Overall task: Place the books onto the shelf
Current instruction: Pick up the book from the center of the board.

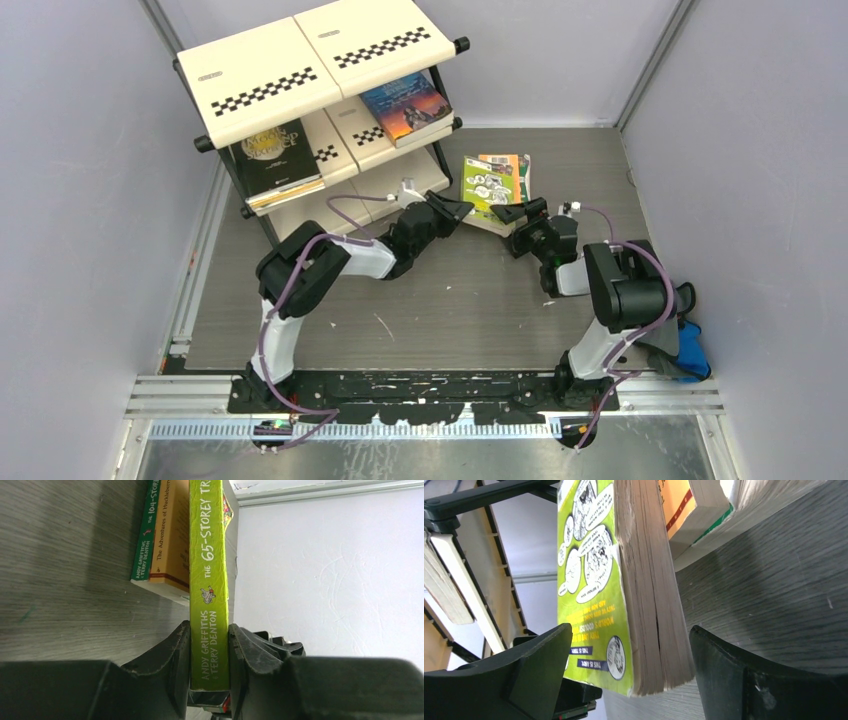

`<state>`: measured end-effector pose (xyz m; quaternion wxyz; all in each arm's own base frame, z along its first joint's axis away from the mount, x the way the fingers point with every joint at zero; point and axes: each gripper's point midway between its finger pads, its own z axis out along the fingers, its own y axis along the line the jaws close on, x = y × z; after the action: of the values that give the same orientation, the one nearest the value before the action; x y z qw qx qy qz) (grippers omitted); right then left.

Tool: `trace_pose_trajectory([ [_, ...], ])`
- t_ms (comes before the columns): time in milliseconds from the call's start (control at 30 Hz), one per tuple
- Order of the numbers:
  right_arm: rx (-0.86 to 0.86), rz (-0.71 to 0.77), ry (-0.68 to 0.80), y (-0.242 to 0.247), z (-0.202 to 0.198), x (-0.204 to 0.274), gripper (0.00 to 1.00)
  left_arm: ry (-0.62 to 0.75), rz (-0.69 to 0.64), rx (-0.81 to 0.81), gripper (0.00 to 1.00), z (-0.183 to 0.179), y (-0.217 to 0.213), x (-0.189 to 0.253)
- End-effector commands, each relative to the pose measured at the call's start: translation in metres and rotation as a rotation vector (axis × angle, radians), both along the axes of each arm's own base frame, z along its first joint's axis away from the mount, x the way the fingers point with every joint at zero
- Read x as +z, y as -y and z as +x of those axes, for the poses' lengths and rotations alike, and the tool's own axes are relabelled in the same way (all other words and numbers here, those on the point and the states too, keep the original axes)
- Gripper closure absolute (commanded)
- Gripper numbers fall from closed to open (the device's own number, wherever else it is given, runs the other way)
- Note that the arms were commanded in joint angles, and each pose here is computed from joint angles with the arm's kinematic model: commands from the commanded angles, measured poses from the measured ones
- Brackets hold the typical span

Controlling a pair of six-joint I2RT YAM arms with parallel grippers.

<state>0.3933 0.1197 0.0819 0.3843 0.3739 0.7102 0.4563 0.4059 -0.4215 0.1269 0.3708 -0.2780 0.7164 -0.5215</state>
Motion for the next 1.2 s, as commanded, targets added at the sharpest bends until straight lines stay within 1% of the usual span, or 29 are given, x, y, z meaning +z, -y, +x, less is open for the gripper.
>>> trace_pose_trajectory([
  [0,0.014,0.071,0.138,-0.007,0.013,0.034,0.1,0.07,-0.127,-0.028,1.0,-0.012,0.005,0.058],
  [167,0.02,0.13,0.163,-0.011,0.017,0.04,0.17,0.057,-0.128,-0.032,1.0,-0.016,0.006,0.054],
  [367,0.03,0.146,0.19,-0.012,0.017,0.05,0.28,0.049,-0.121,-0.048,1.0,-0.019,0.008,0.049],
  [433,0.034,0.143,0.194,-0.013,0.016,0.052,0.35,0.043,-0.115,-0.053,1.0,-0.021,0.008,0.046],
  [633,0.04,0.136,0.186,-0.014,0.015,0.052,0.68,0.027,-0.102,-0.068,1.0,-0.027,0.006,0.037],
  [767,0.043,0.123,0.175,-0.014,0.013,0.05,0.83,0.032,-0.089,-0.079,1.0,-0.032,0.004,0.036],
  [900,0.048,0.098,0.173,-0.014,0.008,0.051,0.94,0.032,-0.07,-0.072,1.0,-0.038,-0.006,0.032],
  [1000,0.056,0.061,0.164,-0.015,0.002,0.054,0.99,0.044,-0.053,-0.069,1.0,-0.042,-0.013,0.034],
  [1167,0.082,-0.042,0.153,-0.019,-0.01,0.064,0.99,0.071,-0.009,-0.079,1.0,-0.05,-0.022,0.04],
])
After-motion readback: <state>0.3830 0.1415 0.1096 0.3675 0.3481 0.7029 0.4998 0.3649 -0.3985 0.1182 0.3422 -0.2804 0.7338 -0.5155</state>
